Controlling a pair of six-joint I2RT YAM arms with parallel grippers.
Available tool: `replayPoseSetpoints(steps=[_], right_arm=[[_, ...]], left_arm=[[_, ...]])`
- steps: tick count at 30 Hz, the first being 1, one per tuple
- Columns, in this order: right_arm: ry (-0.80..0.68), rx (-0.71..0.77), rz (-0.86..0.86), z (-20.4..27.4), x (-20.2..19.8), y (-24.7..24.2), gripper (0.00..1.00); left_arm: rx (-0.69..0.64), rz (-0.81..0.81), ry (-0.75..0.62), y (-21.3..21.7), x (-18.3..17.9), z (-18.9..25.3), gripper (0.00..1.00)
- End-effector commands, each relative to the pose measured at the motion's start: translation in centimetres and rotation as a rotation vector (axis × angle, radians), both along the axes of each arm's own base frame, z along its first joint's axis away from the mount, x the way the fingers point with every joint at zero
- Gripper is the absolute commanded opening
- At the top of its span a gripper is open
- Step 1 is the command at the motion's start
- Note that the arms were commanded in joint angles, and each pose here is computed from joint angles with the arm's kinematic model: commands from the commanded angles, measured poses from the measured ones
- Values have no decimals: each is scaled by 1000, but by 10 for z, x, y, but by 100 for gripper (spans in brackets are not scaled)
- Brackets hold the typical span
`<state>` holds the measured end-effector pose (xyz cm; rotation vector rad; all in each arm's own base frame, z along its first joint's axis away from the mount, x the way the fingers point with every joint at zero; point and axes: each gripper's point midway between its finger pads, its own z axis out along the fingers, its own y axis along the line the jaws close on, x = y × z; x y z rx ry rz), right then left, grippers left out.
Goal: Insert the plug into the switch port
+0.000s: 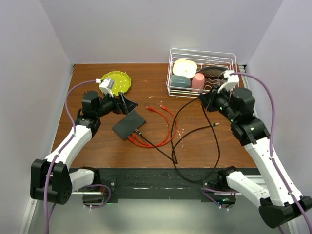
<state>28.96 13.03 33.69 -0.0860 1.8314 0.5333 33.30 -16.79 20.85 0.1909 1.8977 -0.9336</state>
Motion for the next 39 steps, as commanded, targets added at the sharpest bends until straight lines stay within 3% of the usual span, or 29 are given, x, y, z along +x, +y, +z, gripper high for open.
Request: replayPoseSetpoints(steps=[1,6,11,13,20,24,31,39], right_arm=[[-11,12,115,-8,-17,21,0],[46,-12,208,-40,-23,60,0],[84,3,321,-59,-29,103,0],[71,12,339,-57,-28,112,0],[73,25,391,-60,-33,136,0],[82,39,429,-65,-37,147,0],[81,43,529,-74,-47,161,0],[62,93,653,-76,-65,173,0]], left_arm=[[-112,-87,-118,-14,-12,40,100],[-175,-177,-134,-27,-21,53,98],[-222,-258,-141,-40,-29,58,89],[-229,-317,-137,-52,-34,62,83],[-237,-404,-161,-90,-46,73,79],[-246,-464,-151,-108,-53,74,71],[-265,-475,-186,-109,-57,79,72],[-246,-474,-320,-99,-72,94,78]])
